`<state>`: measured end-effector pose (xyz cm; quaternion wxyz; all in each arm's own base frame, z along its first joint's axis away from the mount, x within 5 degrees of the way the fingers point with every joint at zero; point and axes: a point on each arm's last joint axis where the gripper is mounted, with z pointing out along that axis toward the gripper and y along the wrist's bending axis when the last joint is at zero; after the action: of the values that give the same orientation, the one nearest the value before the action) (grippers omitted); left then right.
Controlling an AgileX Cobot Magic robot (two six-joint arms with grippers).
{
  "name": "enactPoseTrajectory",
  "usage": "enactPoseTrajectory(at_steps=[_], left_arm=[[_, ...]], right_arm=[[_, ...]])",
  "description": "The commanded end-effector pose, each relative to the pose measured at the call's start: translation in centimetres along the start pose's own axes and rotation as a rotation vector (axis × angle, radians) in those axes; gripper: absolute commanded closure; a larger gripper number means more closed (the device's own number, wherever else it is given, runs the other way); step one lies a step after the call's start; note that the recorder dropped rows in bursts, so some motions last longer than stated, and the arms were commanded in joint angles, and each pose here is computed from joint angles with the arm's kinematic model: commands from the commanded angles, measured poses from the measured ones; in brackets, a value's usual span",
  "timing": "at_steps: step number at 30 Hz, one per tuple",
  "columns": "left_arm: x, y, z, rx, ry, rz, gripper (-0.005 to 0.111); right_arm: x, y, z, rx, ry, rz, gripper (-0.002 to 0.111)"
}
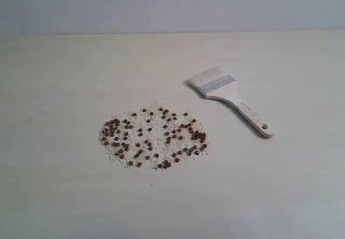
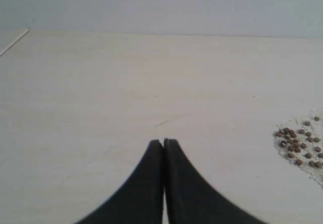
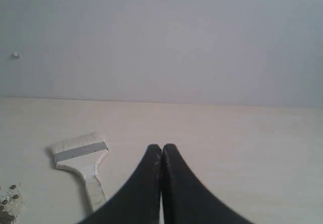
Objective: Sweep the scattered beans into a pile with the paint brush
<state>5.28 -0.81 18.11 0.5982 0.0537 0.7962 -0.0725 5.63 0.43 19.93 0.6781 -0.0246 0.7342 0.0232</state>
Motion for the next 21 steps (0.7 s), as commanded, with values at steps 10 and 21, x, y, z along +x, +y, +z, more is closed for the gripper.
enactPoseTrajectory(at_steps=[10, 21], left_arm=[[-0.25, 0.02, -0.02, -0.003, -0.036, 0.026, 0.107], [-0.79, -0.03, -0.05, -0.003, -0.096, 0.15, 0.107]], right_arm=[[0.04, 0.01, -0.02, -0.003, -0.01, -0.006, 0.108], [0.04, 0.02, -0.02, -0.003, -0.01, -0.004, 0.108]])
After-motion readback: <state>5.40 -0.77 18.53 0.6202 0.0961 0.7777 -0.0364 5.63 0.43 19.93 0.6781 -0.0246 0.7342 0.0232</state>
